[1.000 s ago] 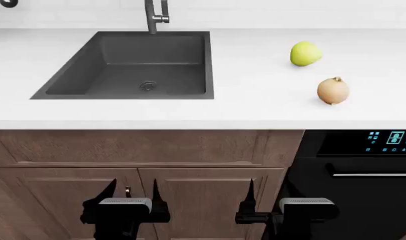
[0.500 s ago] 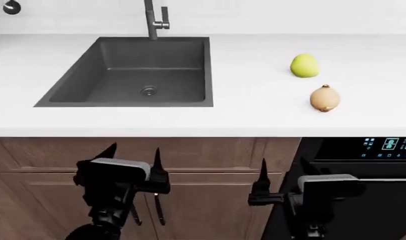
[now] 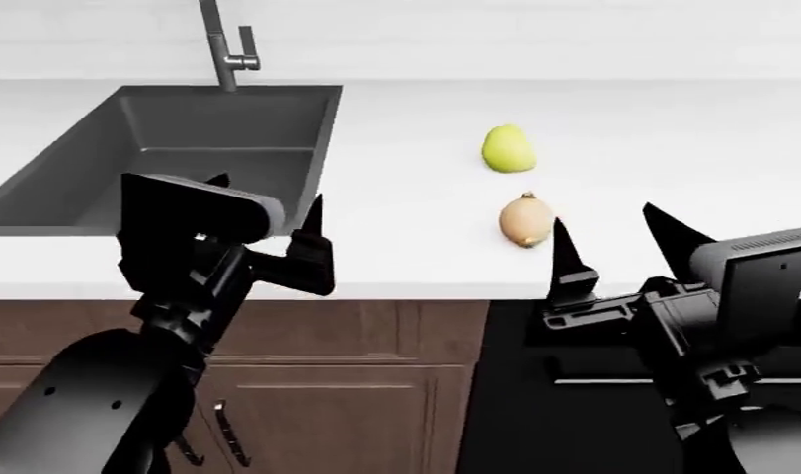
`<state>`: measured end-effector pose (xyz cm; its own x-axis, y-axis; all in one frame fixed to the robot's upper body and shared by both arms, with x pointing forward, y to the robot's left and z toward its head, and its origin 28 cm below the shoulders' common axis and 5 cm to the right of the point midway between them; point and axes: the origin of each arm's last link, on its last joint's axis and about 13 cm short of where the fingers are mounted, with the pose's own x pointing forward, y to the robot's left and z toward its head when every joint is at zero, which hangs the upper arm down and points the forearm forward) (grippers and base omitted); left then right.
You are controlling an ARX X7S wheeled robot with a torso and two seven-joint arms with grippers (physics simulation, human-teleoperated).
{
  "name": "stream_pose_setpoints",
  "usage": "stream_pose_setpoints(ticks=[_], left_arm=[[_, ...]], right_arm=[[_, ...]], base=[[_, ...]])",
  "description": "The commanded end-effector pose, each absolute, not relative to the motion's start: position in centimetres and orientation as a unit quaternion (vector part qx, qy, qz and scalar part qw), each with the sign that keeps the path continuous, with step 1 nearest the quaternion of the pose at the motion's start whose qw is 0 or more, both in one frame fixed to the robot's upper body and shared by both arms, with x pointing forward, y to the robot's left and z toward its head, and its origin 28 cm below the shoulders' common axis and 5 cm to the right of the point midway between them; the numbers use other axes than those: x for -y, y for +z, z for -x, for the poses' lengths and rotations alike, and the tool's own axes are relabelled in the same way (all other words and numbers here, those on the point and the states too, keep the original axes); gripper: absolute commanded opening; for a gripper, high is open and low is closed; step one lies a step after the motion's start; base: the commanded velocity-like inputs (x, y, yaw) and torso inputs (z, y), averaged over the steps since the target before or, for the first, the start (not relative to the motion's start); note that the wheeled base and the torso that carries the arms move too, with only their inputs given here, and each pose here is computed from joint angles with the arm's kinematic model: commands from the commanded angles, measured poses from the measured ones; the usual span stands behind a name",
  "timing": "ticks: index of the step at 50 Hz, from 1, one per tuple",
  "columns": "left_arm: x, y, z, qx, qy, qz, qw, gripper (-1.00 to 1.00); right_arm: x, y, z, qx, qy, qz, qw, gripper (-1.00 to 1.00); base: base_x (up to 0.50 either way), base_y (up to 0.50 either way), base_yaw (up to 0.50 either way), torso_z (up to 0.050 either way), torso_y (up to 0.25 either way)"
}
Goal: Pick the pear, onion from the counter and place them in the cabinet. Then close the cabinet.
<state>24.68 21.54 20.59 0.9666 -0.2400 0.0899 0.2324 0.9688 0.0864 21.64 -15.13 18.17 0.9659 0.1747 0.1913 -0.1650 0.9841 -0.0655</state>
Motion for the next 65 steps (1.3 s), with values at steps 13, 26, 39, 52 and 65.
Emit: stream_pose_setpoints(ticks=[13,26,39,52,65], left_arm=[[-21.9,25.4,-25.5,0.051,-0.139,-0.073,0.986,1.00],[-22.1,25.4,-25.5,0.057,-0.137,-0.076,0.986,1.00],[-22.0,25.3,-25.3,0.056,-0.141,-0.075,0.986,1.00],[-21.7,25.6,-25.3,0.050,-0.150,-0.079,0.984,1.00],[-22.0,26.3,-26.0,0.020,-0.181,-0.095,0.979,1.00]], right_arm=[[17.3,24.8,-21.7,0.104,0.112,0.042,0.987,1.00],[17.8,24.6,-21.9,0.090,0.110,0.037,0.989,1.00],[17.9,24.7,-21.8,0.089,0.108,0.060,0.988,1.00],[18.1,25.3,-21.8,0.075,0.108,0.072,0.989,1.00],[18.4,26.1,-22.3,0.046,0.134,0.053,0.988,1.00]], base=[[0.22,-0.47,0.00,0.050,0.000],[0.24,-0.46,0.00,0.050,0.000],[0.33,-0.12,0.24,0.050,0.000],[0.42,0.21,0.09,0.050,0.000],[0.26,0.10,0.00,0.010,0.000]])
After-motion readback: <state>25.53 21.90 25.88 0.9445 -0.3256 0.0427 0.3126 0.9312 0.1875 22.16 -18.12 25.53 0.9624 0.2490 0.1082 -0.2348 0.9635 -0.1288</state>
